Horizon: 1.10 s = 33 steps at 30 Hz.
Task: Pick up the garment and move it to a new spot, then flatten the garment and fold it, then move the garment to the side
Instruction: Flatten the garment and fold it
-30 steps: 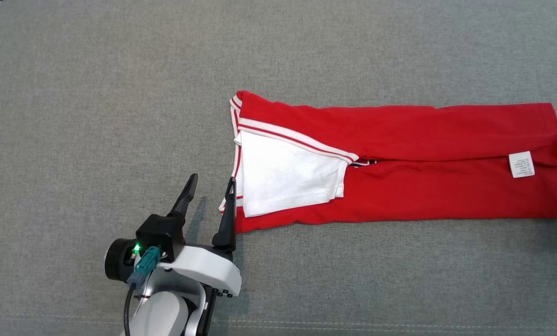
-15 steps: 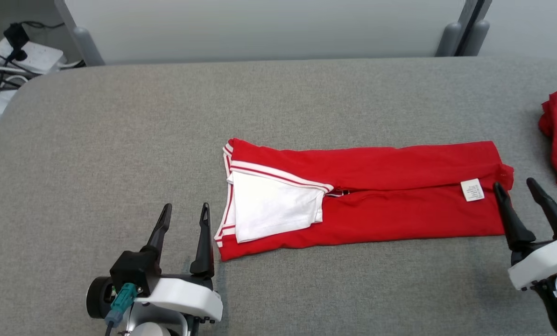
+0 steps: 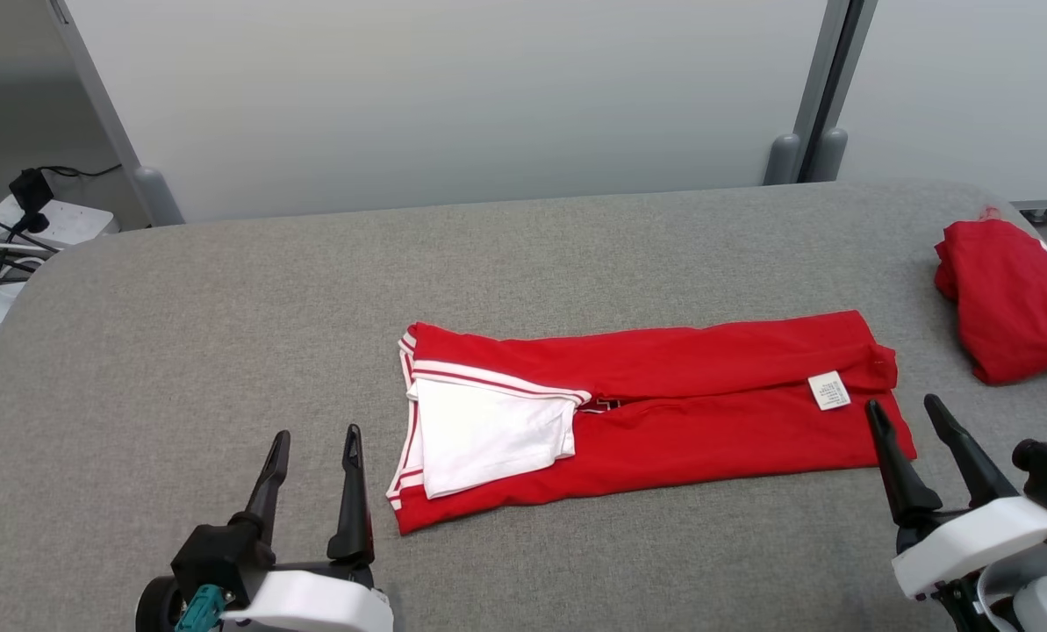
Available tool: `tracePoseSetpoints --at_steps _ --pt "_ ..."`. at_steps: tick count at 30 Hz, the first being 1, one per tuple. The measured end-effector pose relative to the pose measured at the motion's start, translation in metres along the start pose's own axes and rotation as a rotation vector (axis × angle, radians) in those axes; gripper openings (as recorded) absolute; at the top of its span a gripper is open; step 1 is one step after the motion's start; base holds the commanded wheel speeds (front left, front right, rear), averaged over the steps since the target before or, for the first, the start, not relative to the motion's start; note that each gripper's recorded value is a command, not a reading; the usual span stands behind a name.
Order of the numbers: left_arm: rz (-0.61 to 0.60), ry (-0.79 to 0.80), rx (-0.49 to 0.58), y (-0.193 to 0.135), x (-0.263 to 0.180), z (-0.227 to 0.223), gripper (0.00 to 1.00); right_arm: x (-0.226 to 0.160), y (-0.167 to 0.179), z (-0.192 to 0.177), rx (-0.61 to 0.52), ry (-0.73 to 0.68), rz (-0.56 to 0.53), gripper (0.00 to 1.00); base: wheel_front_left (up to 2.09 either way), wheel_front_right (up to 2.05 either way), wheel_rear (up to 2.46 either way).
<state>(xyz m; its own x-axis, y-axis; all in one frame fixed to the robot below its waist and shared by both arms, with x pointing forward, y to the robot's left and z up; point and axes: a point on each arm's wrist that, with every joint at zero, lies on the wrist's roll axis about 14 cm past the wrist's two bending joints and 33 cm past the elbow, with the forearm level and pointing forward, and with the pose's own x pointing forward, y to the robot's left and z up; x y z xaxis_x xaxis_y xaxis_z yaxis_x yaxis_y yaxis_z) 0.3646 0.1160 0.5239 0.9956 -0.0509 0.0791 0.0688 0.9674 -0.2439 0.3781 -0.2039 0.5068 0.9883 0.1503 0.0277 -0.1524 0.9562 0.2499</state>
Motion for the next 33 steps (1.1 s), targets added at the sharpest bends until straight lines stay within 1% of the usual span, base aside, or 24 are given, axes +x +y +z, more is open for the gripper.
tracePoseSetpoints --at_steps 3,8,15,18,25,33 --pt "0.004 -0.018 0.01 0.002 -0.003 0.004 1.0 -0.008 0.0 -0.003 0.018 -0.006 -0.02 1.0 0.0 0.0 0.0" --pt "0.019 0.019 0.028 0.009 -0.019 -0.009 1.0 -0.018 0.005 -0.001 0.035 -0.035 -0.032 1.0 0.0 0.0 0.0" --pt "-0.002 0.044 0.107 0.015 -0.031 -0.019 1.0 -0.033 0.01 -0.01 0.028 -0.021 -0.026 1.0 0.0 0.0 0.0" --pt "0.021 0.042 0.097 0.02 -0.033 -0.018 1.0 -0.033 0.012 -0.008 0.028 -0.027 -0.019 1.0 0.0 0.0 0.0" --pt "0.021 0.051 0.119 0.024 -0.04 -0.022 1.0 -0.035 0.014 -0.013 0.031 -0.014 -0.015 1.0 0.0 0.0 0.0" --pt "0.033 0.05 0.115 0.026 -0.041 -0.023 1.0 -0.033 0.017 -0.013 0.031 -0.011 -0.006 1.0 0.0 0.0 0.0"
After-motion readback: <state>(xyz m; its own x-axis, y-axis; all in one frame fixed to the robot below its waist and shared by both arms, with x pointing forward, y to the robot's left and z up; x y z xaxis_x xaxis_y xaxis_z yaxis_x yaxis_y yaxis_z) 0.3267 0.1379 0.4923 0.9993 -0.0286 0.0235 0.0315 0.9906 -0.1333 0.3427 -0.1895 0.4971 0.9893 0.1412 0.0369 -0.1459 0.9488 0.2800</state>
